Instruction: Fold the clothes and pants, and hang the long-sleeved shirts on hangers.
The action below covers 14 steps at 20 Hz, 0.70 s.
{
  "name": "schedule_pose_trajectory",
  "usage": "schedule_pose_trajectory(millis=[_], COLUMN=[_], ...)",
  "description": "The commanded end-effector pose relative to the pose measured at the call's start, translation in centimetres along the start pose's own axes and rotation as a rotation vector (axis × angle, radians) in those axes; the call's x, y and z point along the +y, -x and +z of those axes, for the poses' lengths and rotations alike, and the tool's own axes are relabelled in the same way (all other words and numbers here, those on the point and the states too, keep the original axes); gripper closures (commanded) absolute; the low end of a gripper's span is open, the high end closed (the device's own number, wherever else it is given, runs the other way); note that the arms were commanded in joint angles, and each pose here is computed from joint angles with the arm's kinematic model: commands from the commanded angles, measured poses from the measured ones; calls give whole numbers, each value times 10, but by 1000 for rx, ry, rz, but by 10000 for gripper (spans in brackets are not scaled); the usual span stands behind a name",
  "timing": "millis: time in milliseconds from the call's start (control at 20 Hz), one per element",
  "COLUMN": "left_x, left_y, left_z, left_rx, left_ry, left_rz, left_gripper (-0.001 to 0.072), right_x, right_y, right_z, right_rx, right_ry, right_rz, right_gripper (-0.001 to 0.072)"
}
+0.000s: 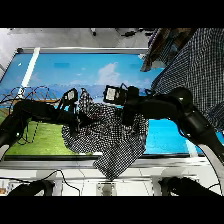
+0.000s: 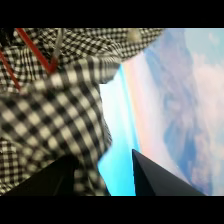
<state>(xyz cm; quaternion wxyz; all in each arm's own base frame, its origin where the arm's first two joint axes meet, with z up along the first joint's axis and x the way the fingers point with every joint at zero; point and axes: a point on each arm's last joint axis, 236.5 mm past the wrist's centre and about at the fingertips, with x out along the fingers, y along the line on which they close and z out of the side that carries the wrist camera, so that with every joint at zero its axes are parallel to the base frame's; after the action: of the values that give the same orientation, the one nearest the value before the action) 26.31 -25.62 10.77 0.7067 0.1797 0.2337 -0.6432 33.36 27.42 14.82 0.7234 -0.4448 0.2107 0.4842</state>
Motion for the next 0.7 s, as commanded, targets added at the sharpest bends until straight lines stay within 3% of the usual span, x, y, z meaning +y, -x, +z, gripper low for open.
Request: schedule_pose_trajectory(millis=[0, 100, 250, 300, 350, 400, 650], left_x=[0, 0, 0, 1, 3, 5, 12], left_y=[0, 0, 0, 1, 3, 5, 46], left_z=[0, 0, 0, 0, -1, -2, 10], left_rx=[0, 0, 1, 0, -3, -3, -58], left_ry=[-1, -1, 12, 52, 120, 187, 293], left_rz=[-2, -2, -1, 2, 10, 16, 122], left_gripper=[681, 681, 675, 484, 195, 142, 130], right_x=[4, -1, -5, -7, -11, -14, -21], right_y=[-11, -11, -8, -6, -2, 2, 14], right_z=[2, 5, 5, 3, 0, -2, -27], right_rx=[-15, -25, -26, -17, -1, 7, 104], right_ry=[11, 5, -7, -12, -11, -14, -3], right_rz=[26, 8, -11, -22, -41, -55, -88], right_gripper=[342, 671, 679, 679, 679, 680, 680])
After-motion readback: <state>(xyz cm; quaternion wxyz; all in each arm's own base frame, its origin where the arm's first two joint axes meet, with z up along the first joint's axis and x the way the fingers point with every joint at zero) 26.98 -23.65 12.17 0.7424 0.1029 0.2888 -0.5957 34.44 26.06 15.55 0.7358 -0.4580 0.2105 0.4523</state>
